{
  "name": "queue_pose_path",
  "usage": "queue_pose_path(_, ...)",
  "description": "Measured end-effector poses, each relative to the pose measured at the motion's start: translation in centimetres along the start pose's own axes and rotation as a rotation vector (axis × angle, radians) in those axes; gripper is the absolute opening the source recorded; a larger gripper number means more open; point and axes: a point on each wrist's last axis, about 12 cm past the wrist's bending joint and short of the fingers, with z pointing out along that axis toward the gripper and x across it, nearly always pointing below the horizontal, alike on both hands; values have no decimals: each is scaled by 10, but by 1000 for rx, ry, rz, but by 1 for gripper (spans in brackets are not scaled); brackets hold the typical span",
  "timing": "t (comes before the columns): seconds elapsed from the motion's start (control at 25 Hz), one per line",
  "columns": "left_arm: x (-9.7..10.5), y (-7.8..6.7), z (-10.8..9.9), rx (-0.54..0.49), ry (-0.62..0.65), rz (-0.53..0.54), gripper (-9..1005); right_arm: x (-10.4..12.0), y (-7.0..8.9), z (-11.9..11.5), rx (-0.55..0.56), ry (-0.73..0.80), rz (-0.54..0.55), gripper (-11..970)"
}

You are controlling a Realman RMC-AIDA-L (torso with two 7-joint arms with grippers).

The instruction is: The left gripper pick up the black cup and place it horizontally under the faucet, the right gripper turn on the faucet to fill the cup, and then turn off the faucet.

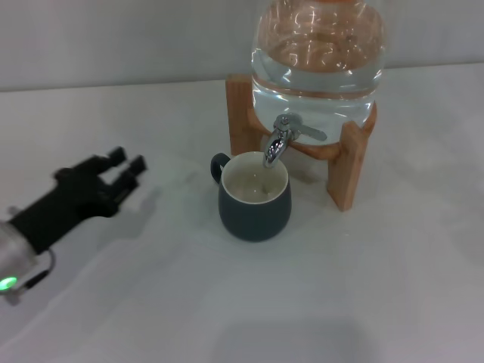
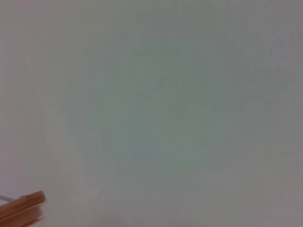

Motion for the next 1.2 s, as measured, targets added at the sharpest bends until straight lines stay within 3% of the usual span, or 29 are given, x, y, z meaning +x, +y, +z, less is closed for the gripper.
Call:
queue_pose_path(0.36, -29, 0, -71, 53, -307, -16, 392, 1, -5, 0, 29, 26, -2, 842)
queue_pose_path(0.52, -32, -4, -90, 49, -391, -1, 392, 4, -4, 0, 4, 95, -17, 842)
queue_pose_path(0.72, -32, -4, -93, 42, -389, -1, 392, 10, 11, 6, -136, 200, -26, 842)
queue_pose_path(1.04, -33, -1, -91, 37, -383, 3, 391, 21, 48, 19, -406, 297, 25, 842)
queue_pose_path(1.2, -32, 1, -91, 20, -374, 0, 391, 32, 67, 29, -487, 335, 41, 842)
